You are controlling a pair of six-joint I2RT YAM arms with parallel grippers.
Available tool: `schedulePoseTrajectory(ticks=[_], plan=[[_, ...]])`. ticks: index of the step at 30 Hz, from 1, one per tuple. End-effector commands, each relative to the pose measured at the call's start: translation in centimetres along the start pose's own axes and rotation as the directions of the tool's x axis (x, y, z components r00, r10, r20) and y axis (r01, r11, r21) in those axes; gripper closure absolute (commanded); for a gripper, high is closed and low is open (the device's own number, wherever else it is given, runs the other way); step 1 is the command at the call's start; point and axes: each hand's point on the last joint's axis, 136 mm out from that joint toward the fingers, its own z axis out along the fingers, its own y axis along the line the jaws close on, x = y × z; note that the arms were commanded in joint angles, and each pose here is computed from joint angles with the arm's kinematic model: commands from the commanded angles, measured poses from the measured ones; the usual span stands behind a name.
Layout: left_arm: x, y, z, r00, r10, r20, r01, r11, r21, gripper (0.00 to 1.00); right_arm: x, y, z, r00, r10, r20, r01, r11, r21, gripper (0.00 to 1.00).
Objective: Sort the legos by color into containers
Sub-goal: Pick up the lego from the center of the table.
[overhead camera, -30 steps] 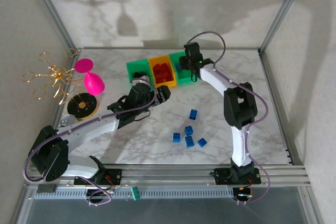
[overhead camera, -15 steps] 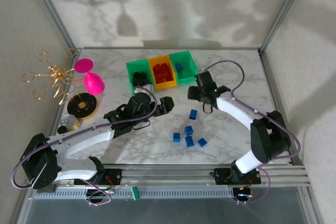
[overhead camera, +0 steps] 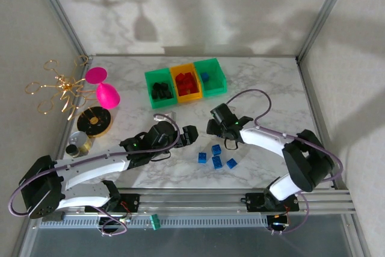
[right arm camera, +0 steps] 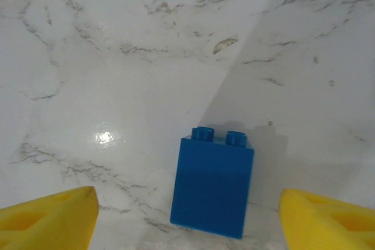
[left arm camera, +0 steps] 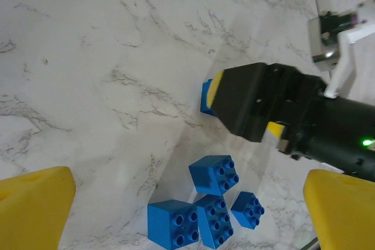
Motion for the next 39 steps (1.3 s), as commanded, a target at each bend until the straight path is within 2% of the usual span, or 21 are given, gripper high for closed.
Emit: schedulePoseTrajectory(ticks=[1,8,17,20,30,39], plan=[[-0.6,0.1,-0.3,0.999,-0.021,0.040,0.021,1.000,-0.004,0.00,-1.1,-0.1,0.7,0.998,0.032,0.049,-0.034,0.998,0.055,0.25],[-0.3,0.5,-0.2,0.999,-0.020,0.042,0.021,1.000,-0.022,0.00,-1.5,-0.4,2.1,0.998,-0.004,0.059,-0.003,0.993,0.118,0.39],[-0.4,0.6,0.0,0.999,-0.014,0.046,0.015,0.999,-0.032,0.00,-1.8,-0.5,2.7,0.997,-0.042,0.064,0.032,0.990,0.137,0.63],[-0.4,0.4,0.0,0.999,-0.009,0.041,0.010,1.000,-0.029,0.00,-2.1,-0.4,2.3,0.995,-0.059,0.078,0.049,0.991,0.128,0.68],[-2.1,-0.6,-0.4,0.997,0.007,0.076,-0.006,1.000,-0.017,0.00,-5.6,1.0,-0.8,0.982,-0.104,0.155,0.094,0.993,0.070,0.71],[-6.0,-1.8,-0.1,0.990,0.001,0.142,0.002,1.000,-0.022,0.00,-13.8,0.8,-1.3,0.958,-0.105,0.266,0.093,0.994,0.057,0.72]])
